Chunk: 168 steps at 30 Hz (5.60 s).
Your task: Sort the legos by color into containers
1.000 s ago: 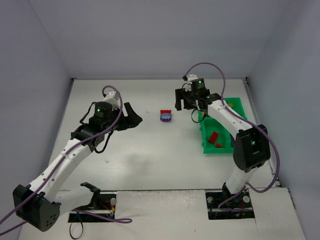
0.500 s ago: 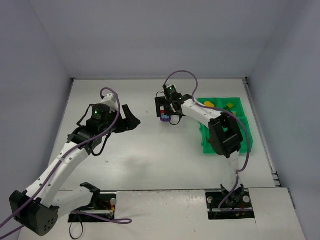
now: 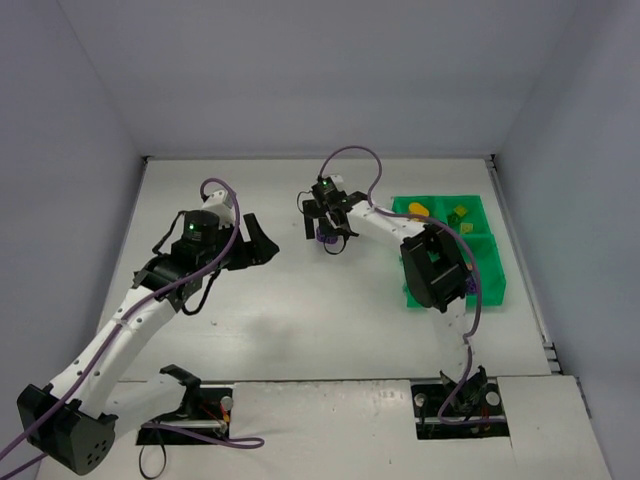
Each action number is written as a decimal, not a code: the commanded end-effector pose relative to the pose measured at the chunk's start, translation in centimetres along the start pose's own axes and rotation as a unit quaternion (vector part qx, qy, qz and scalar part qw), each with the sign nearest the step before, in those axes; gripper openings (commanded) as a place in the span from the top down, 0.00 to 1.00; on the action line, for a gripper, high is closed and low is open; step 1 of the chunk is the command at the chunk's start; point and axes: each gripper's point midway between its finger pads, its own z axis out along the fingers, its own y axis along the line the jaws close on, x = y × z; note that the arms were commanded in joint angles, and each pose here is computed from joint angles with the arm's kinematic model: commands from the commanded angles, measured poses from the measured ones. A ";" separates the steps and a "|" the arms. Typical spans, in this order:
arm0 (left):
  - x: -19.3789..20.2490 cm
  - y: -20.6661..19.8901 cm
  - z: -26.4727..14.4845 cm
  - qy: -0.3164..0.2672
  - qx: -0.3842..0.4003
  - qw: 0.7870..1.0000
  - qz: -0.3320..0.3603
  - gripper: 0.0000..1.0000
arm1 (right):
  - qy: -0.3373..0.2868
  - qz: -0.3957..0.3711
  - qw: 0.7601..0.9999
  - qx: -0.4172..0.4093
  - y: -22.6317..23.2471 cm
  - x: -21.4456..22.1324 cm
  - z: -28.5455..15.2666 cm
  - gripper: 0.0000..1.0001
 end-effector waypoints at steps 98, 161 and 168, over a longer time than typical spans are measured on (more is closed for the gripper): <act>0.6 0.7 2.8 0.046 0.026 0.995 0.088 0.29 | -0.009 -0.261 0.955 -0.139 2.8 11.9 -6.3 0.48; 0.5 -11.7 3.6 0.202 0.322 0.925 0.009 1.00 | -0.261 -0.342 0.872 -0.236 6.4 1.8 -24.2 0.99; -0.6 -11.0 2.9 0.195 0.345 0.918 -0.010 1.00 | -0.253 -0.340 0.881 -0.208 4.5 3.2 -23.5 0.99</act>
